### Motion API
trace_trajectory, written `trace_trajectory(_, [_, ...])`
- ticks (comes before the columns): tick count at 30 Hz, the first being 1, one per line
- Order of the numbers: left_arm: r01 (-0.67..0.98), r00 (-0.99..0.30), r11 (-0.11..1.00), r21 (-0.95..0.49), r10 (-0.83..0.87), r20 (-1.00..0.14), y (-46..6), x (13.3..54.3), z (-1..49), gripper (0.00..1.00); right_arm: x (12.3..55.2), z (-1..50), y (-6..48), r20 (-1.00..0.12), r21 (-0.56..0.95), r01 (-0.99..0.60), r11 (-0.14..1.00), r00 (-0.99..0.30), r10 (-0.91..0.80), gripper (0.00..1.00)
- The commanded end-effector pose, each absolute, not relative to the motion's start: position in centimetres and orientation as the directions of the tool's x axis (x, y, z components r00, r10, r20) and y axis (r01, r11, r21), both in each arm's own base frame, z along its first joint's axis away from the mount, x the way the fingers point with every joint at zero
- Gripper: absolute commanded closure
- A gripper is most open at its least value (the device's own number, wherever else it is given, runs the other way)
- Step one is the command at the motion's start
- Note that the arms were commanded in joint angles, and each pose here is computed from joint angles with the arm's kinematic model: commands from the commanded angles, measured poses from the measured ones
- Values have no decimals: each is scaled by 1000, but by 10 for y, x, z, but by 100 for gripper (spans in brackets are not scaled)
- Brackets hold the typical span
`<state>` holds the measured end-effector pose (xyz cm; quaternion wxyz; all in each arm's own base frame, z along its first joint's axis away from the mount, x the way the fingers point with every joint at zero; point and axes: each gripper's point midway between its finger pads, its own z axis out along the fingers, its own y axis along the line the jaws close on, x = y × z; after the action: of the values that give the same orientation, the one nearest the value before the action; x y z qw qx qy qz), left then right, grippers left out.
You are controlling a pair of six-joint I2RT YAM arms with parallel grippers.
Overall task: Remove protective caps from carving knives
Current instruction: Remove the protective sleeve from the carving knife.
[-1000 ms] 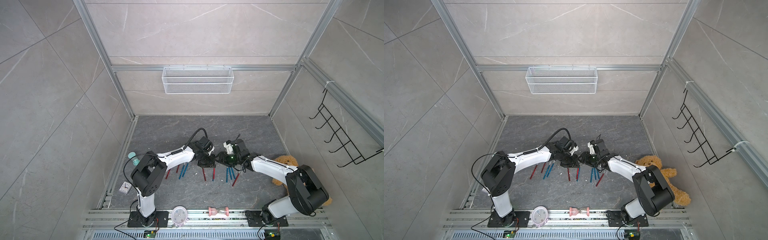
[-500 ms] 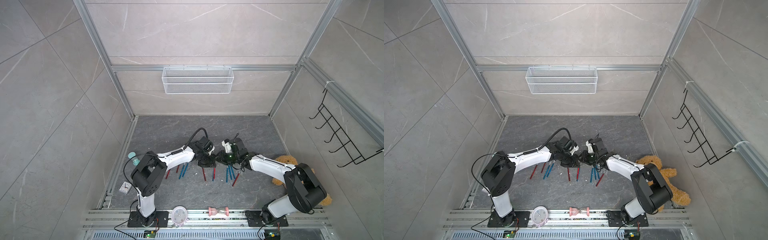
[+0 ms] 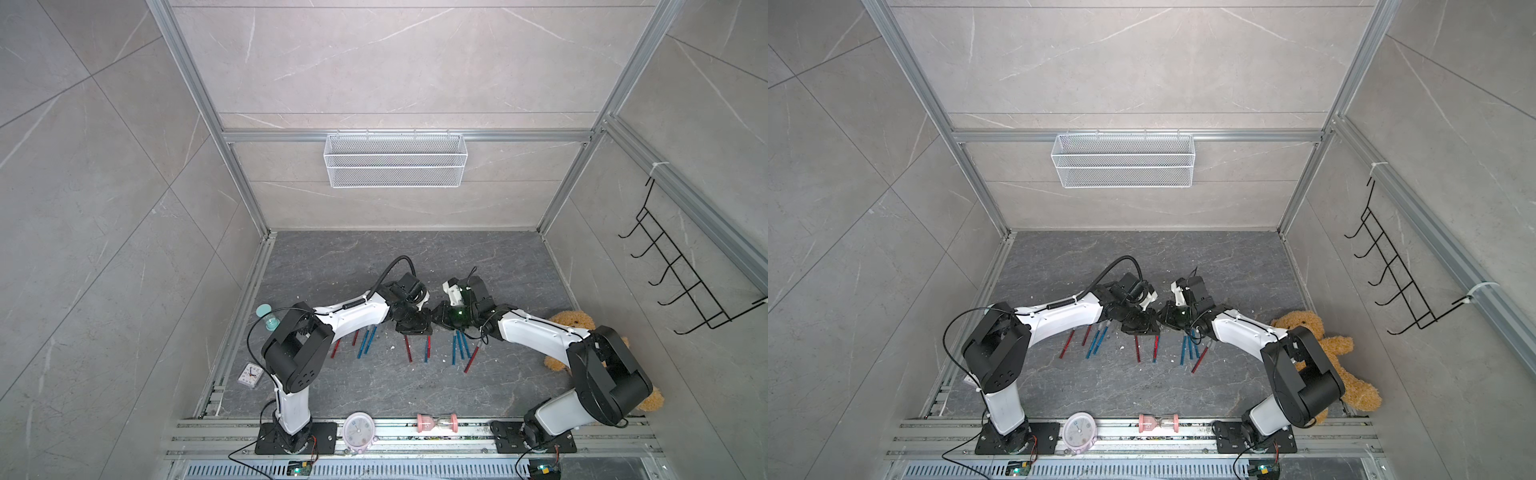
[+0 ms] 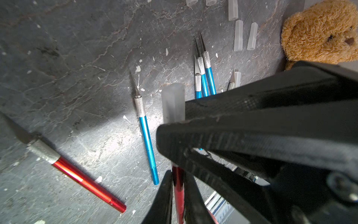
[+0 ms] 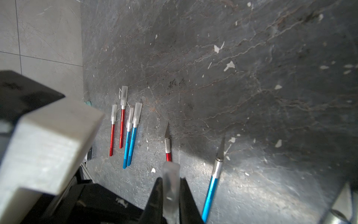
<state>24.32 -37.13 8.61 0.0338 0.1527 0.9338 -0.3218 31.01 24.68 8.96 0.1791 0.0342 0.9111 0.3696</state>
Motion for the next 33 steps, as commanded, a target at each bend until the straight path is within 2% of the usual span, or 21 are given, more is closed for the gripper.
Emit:
trace_trajectory(1, [328,-944,707,-626,257,-204,-380,244,113,85,318,95,250,-321,684,-78,725,-925,204,90])
trace_trajectory(18, [327,-945,719,-614,270,-186,-373,238,107,85,340,118,251,-385,658,-104,746,-898,214,93])
trace_trajectory(33, [331,-943,728,-601,271,-191,-369,238,107,88,347,118,240,-387,641,-81,764,-893,231,94])
